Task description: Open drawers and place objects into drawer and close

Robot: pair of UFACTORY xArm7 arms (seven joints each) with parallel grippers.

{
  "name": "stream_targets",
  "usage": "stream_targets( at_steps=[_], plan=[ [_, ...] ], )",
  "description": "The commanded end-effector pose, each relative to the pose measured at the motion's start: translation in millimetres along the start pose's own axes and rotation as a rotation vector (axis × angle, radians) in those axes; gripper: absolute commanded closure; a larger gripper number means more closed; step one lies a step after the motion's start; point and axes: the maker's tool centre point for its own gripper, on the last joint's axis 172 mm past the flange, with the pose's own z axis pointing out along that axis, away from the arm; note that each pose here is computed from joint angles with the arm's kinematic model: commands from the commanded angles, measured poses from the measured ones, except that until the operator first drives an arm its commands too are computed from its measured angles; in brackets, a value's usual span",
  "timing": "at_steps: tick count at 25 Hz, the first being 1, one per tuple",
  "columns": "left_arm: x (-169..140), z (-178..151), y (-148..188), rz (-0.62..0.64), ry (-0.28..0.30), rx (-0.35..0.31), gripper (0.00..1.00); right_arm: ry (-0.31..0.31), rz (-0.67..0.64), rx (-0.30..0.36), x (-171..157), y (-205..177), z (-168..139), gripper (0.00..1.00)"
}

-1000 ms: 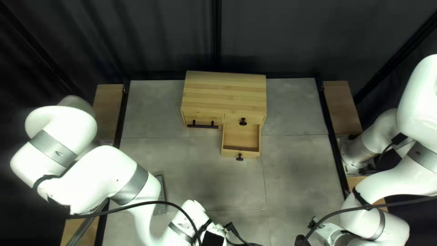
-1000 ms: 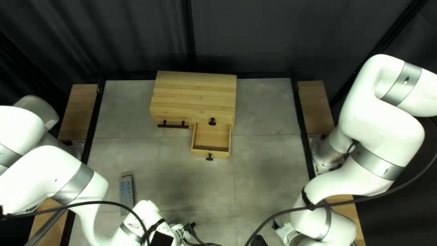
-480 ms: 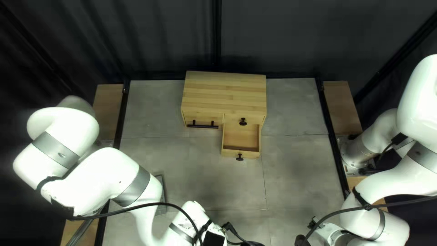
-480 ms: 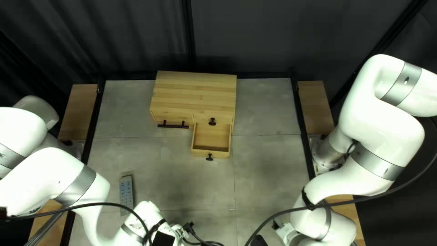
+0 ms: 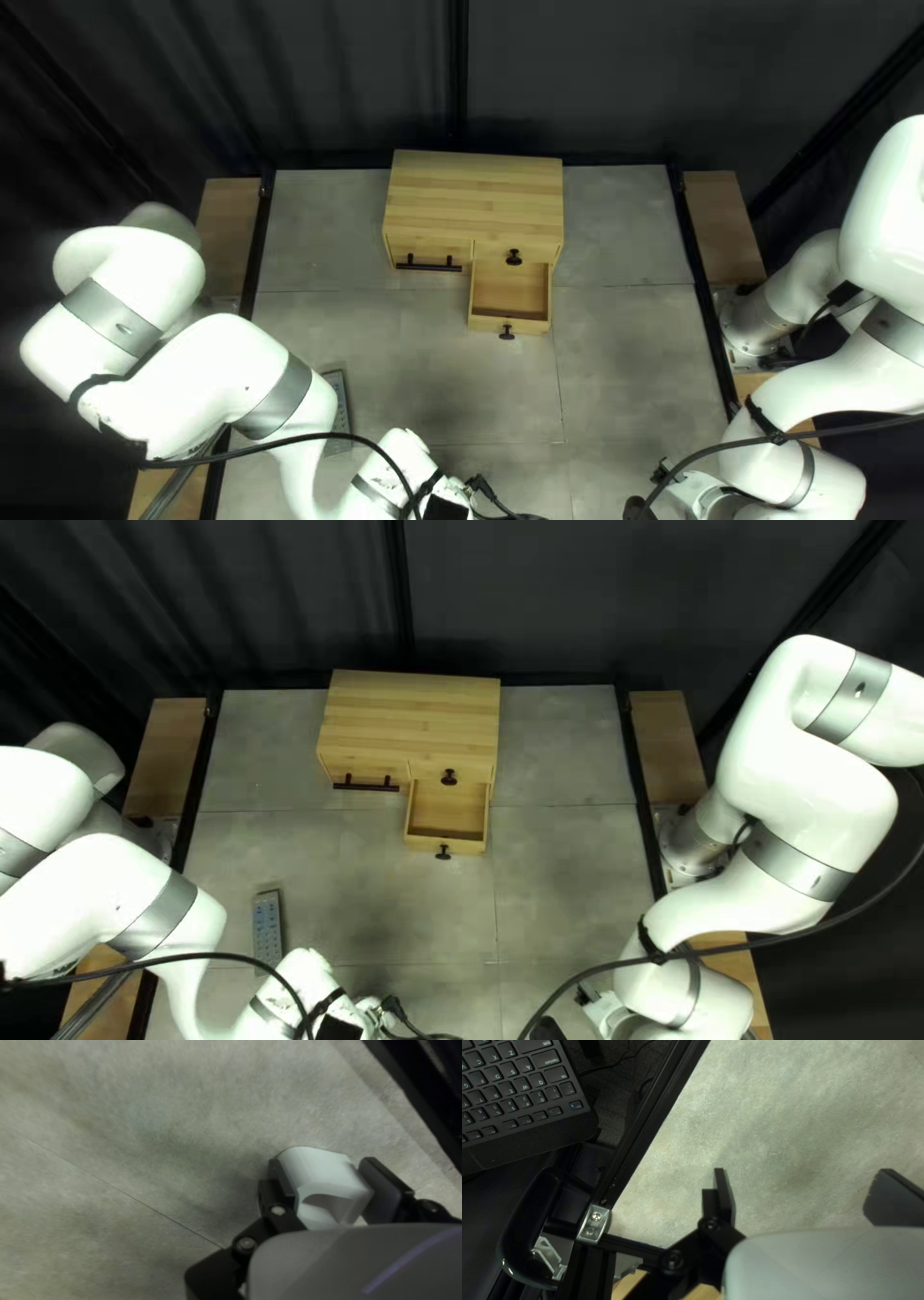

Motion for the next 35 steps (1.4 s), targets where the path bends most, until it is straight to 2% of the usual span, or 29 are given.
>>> stream_targets(
  at_steps=[1, 4, 7, 10, 13, 19, 31, 35],
  plan=[
    [-8.4, -32.1, -4.7, 0.201, -0.001, 0.087, 1.0, 0.0, 0.0, 0.0, 0.0, 0.0, 0.0, 0.0],
    [-27.2, -55.4, -17.0, 0.333, -0.006, 0.148, 1.0, 0.0, 0.0, 0.0, 0.0, 0.0, 0.0, 0.0],
    [-61.0, -79.6, -41.1, 0.488, -0.017, 0.195, 1.0, 0.0, 0.0, 0.0, 0.0, 0.0, 0.0, 0.0],
    [-86.3, -91.6, -63.5, 0.609, -0.023, 0.209, 1.0, 0.0, 0.0, 0.0, 0.0, 0.0, 0.0, 0.0],
    [-105.7, -96.0, -90.5, 0.679, -0.018, 0.208, 1.0, 0.0, 0.0, 0.0, 0.0, 0.0, 0.0, 0.0],
    [-124.5, -92.3, -136.3, 0.747, -0.018, 0.206, 1.0, 0.0, 0.0, 0.0, 0.0, 0.0, 0.0, 0.0],
    [-158.2, -74.0, -243.6, 0.784, -0.08, 0.162, 1.0, 0.0, 0.0, 0.0, 0.0, 0.0, 0.0, 0.0],
    [-156.4, -69.9, -265.8, 0.804, -0.093, 0.154, 1.0, 0.0, 0.0, 0.0, 0.0, 0.0, 0.0, 0.0]
  ],
)
